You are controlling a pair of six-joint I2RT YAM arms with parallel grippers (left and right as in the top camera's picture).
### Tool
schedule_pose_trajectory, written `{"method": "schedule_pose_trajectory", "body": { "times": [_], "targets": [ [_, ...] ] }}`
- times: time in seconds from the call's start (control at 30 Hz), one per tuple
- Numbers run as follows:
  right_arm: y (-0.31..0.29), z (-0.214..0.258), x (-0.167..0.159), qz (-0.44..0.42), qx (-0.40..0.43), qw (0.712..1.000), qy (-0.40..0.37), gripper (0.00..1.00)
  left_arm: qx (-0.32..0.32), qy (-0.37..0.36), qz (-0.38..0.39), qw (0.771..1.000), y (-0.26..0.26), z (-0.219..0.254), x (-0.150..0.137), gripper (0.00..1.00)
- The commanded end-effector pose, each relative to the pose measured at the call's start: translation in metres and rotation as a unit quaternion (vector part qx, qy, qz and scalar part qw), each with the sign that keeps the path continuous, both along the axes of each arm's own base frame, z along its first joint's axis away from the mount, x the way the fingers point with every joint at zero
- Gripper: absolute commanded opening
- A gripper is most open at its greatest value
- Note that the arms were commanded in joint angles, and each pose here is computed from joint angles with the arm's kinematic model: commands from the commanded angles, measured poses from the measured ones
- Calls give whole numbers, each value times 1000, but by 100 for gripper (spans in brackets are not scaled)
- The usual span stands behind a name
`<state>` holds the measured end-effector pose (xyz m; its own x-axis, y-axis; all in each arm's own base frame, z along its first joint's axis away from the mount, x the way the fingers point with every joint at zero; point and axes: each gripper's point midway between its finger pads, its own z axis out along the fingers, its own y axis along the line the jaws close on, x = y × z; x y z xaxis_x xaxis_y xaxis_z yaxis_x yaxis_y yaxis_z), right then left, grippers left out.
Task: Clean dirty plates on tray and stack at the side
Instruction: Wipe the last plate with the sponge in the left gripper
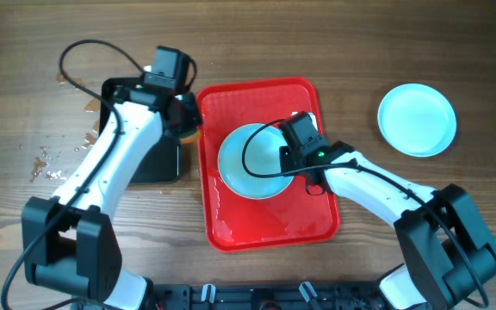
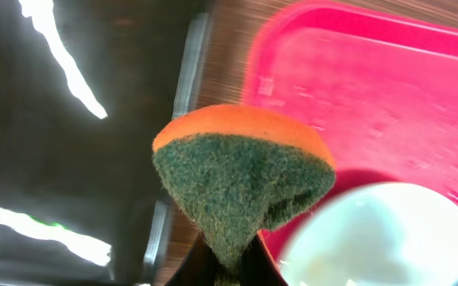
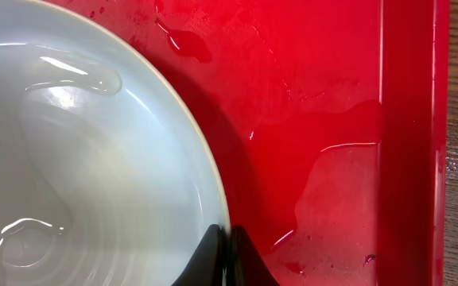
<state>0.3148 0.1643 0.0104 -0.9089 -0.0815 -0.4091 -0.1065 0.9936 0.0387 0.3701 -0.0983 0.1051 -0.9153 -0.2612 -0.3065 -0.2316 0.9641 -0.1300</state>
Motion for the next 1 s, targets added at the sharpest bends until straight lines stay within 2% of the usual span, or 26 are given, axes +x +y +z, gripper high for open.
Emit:
{"method": "schedule_pose_trajectory", "body": {
  "times": [0.0,0.07,0.23,0.33,0.43,0.57,0.7,0.97],
  "targets": [
    [-17,-16,-10,-10,-36,999,20,4,-7,-30,-68,997,-49,0,-5,4],
    [-17,-16,-10,-10,-36,999,20,4,38,-46,-71,996,-51,-12,-7,4],
    [-17,-16,-9,-10,-35,999,19,4,39,-74,-109,991,-78,-58,-16,4],
    [-17,-16,-9,-10,-35,999,19,4,89,-84,-124,985,-75,-80,-20,4],
    [-17,-16,-9,-10,-35,999,19,4,106,-81,-166,977,-88,-98,-26,4],
    [-17,-16,-9,-10,-35,999,18,4,183,-81,-151,968,-67,-106,-27,4],
    [-17,-16,-9,-10,-35,999,18,4,242,-91,-96,961,-29,-88,-18,4],
    [-17,-16,-9,-10,-35,999,18,4,194,-177,-20,965,-2,-4,5,4]
  ]
}}
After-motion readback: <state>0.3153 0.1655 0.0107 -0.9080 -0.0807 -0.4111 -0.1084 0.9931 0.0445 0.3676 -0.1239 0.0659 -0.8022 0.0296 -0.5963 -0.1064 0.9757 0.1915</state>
